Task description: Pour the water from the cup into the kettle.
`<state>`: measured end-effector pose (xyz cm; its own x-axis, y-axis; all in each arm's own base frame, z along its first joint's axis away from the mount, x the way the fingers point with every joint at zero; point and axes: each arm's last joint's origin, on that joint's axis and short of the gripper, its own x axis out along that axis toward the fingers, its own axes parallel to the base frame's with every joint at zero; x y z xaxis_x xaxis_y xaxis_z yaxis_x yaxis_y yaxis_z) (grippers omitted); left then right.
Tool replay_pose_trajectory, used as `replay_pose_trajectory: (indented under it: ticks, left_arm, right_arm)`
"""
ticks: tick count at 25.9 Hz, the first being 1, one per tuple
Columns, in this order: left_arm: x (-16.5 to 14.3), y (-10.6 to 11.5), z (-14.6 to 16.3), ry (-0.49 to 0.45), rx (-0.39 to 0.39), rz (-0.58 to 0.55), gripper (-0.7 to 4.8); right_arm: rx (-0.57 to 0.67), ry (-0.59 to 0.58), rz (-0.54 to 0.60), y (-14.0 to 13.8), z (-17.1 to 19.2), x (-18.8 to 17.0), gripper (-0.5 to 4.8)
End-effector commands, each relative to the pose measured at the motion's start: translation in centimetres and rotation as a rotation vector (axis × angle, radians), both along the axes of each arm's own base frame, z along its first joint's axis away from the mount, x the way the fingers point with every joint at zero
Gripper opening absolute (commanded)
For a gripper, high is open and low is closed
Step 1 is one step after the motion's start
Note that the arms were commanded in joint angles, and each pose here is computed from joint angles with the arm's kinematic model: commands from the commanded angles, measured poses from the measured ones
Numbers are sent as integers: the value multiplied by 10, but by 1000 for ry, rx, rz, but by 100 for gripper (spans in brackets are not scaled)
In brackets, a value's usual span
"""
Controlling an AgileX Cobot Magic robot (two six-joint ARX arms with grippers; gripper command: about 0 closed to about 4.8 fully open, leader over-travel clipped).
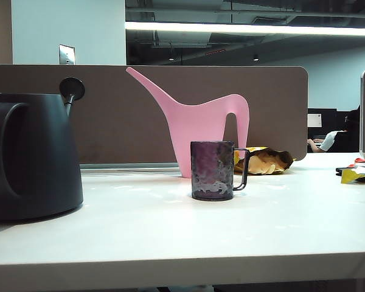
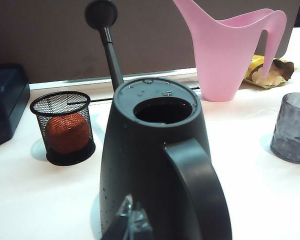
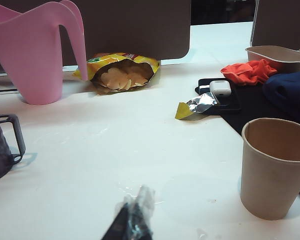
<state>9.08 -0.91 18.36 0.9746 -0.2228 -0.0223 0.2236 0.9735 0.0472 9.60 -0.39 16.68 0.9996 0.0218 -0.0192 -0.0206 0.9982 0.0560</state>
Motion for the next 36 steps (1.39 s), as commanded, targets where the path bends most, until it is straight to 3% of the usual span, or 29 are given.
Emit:
replay_pose_trajectory:
  ticks: [1,10,13,20,31,36]
  left_arm:
    - [0,0,3,-16,-4,-5,-5]
    - [-1,0,4,-17,-9,-7,-5]
    - [-2,-2,6,-16,-30,-60,-5]
    - [-13,-2,26,48,-37,-74,-5]
    - [-30,-1,51,102,-60,-88,-5]
    - [-34,-2,53,141,-69,-116,-5]
  right_arm:
    - [-3,-18,-5,0,3,0,-6]
    - [-3,-18,-5,0,3,0,-6]
    - [-2,-18,3,0,3,0,-6]
    - [8,-3,130,4,5,-2,-6]
    - [124,50,167,6,20,-8,-6]
    - [250,96,282,9,22,-10,-6]
